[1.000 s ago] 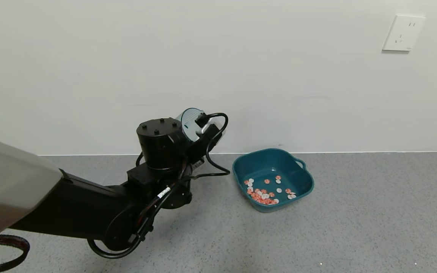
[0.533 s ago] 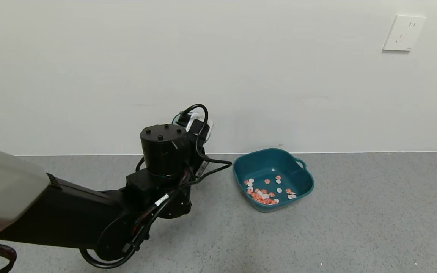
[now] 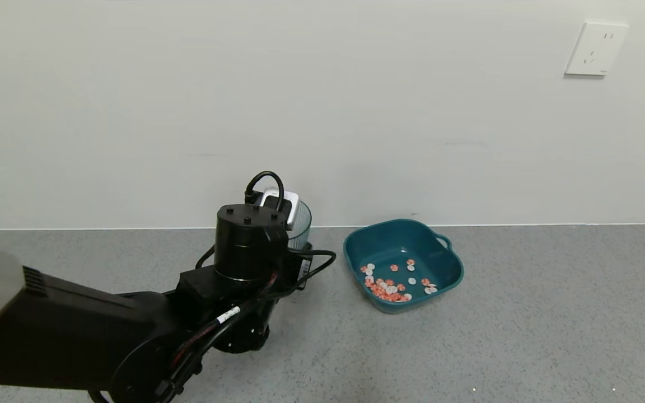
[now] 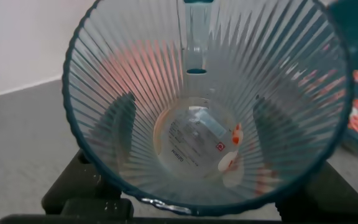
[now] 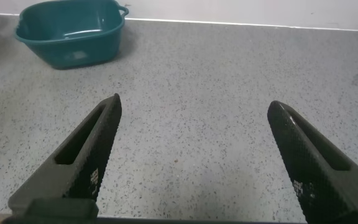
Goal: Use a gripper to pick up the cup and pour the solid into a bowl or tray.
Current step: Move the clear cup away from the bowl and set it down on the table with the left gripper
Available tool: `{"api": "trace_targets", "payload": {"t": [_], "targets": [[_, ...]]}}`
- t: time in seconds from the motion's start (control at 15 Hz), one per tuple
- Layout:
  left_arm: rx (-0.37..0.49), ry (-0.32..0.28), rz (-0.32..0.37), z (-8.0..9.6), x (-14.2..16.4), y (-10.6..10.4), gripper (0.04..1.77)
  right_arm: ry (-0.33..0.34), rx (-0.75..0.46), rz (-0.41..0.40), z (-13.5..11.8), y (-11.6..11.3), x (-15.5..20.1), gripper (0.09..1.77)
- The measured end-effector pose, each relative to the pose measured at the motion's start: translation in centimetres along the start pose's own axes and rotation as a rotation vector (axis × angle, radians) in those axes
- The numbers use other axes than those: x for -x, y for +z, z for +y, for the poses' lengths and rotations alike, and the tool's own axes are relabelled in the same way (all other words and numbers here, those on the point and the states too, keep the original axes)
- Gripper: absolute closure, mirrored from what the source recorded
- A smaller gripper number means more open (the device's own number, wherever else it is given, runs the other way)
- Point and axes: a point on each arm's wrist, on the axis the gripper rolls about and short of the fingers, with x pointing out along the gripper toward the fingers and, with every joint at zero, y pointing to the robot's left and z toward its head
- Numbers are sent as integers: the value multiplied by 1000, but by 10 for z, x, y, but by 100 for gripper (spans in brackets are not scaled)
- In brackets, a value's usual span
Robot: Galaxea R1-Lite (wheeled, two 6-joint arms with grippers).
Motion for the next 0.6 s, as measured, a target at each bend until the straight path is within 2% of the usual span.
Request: {"api": "trace_targets", "payload": {"t": [0.07,0.4,0.6], "targets": [[30,-27,30,2,4,-2,52,0,0,0,0,0,0,15],[96,-49,70,3,8,-11,52,0,0,0,0,0,0,15],[100,-124,122,-1,6,-27,52,-1,0,0,0,0,0,15]]}}
